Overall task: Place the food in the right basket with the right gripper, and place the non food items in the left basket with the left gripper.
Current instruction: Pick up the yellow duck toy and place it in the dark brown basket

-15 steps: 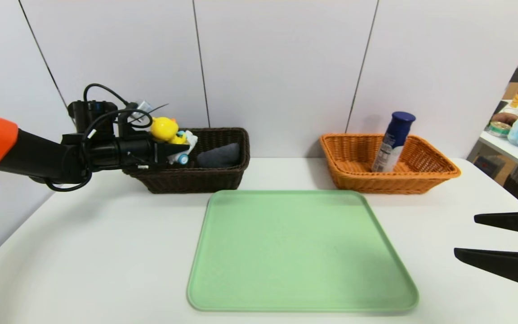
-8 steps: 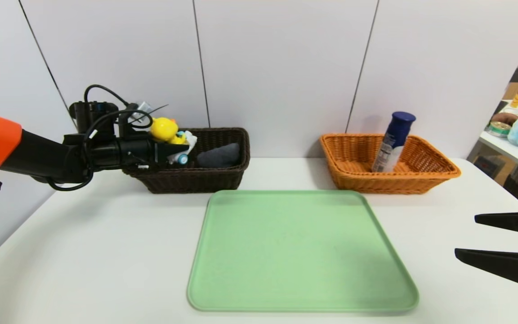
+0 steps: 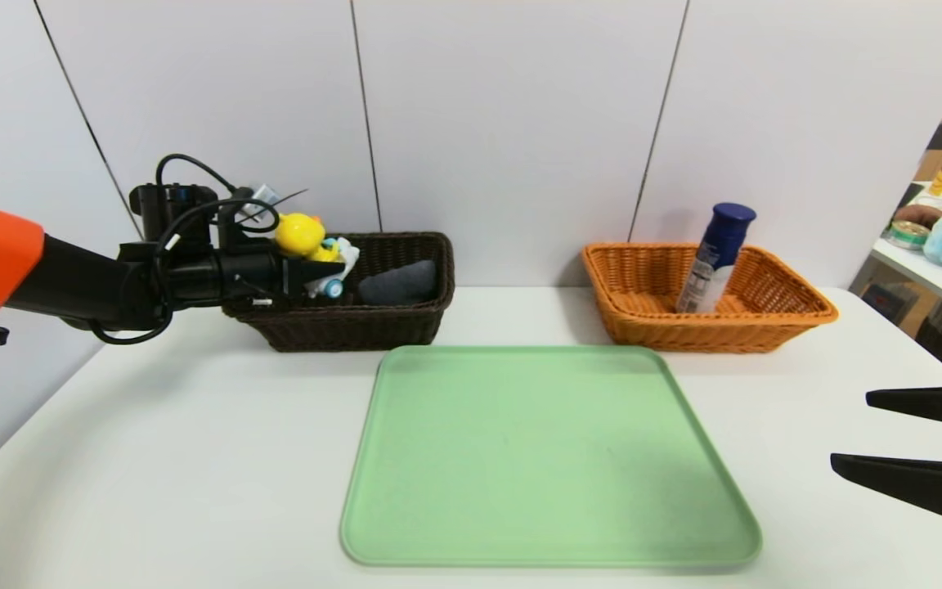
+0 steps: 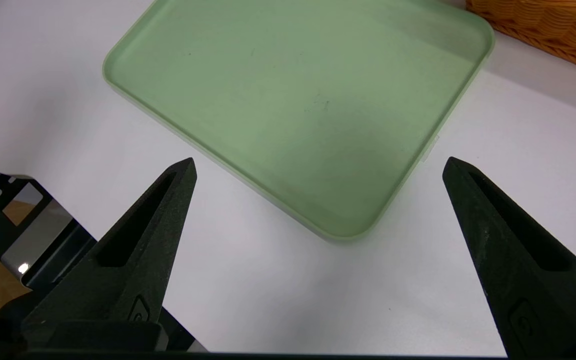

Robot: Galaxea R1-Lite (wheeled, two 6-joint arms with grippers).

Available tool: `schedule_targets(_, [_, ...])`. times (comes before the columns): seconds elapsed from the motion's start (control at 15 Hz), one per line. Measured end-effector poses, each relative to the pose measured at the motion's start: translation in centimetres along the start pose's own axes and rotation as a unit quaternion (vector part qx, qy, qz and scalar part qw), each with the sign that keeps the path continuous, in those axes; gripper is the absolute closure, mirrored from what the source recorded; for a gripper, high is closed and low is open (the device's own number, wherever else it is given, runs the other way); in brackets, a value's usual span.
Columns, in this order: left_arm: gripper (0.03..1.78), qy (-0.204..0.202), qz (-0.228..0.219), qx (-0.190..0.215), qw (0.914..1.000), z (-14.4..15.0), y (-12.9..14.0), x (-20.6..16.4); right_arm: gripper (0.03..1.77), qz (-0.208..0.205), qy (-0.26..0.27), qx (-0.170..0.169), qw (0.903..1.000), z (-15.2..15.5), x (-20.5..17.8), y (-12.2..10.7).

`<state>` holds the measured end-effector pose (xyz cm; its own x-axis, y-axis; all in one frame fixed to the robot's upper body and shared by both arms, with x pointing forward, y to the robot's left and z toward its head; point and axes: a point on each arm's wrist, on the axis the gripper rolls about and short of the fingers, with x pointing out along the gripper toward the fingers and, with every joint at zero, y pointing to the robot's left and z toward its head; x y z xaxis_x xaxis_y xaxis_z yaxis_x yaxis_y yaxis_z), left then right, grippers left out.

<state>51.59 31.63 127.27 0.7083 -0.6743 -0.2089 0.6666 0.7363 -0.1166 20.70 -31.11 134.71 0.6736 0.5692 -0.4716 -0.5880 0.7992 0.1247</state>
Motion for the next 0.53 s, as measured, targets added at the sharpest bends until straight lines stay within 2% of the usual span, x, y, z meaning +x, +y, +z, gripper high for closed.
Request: schedule_targets(0.53, [1.06,0.021,0.036,-0.016,0.999,-0.54,0.52,0.49,0.1,-0.001,-0.002,0.001,1.0,-0.4,-0.31,0.21])
